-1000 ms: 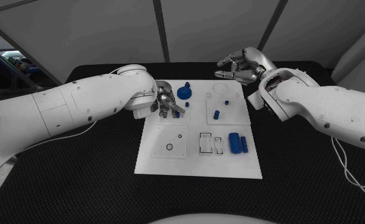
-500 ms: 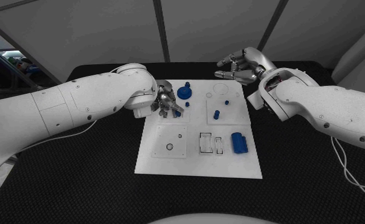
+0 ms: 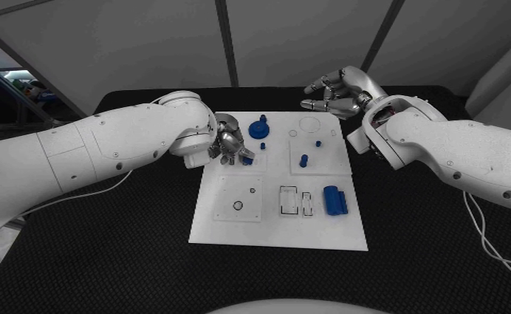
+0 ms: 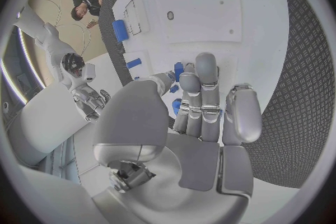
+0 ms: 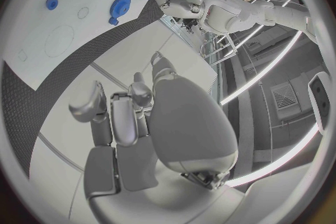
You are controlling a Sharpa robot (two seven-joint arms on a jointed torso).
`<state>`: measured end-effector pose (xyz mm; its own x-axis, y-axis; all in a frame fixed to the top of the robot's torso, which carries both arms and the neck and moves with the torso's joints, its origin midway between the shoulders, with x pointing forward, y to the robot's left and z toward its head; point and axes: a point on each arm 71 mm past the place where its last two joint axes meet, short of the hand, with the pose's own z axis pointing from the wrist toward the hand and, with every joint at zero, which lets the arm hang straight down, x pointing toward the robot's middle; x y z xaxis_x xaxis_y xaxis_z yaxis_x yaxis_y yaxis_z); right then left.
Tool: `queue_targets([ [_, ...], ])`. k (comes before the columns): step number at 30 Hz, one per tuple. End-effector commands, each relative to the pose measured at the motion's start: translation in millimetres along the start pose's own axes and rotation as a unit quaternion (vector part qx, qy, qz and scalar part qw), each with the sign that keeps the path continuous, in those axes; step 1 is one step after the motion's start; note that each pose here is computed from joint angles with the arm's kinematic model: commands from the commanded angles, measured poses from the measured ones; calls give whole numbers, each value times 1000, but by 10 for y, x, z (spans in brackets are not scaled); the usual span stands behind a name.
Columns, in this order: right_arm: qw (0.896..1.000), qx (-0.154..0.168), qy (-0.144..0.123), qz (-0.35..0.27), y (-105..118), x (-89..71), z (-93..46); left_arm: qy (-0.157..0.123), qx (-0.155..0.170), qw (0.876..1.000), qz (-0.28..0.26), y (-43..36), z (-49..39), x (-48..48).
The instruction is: Assemble the parts on the task board
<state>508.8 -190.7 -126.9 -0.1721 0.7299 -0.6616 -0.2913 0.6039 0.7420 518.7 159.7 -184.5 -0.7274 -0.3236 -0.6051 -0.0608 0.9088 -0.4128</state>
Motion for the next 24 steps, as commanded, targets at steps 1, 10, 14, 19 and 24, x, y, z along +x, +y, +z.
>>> queue_targets([
  [1, 1000, -4, 3, -1, 13, 2, 5, -9, 11, 1000, -22, 2, -25, -11],
  [10, 1000, -4, 3, -1, 14, 4, 8, -38, 14, 998, -42, 53, -77, -42],
  [14, 1000, -4, 3, -1, 13, 5, 9, -50, 15, 998, -40, 58, -93, -47],
  [19, 1000, -4, 3, -1, 13, 6, 9, -64, 12, 997, -30, 59, -99, -47],
  [24, 1000, -4, 3, -1, 13, 6, 10, -68, 10, 997, -17, 56, -84, -19],
])
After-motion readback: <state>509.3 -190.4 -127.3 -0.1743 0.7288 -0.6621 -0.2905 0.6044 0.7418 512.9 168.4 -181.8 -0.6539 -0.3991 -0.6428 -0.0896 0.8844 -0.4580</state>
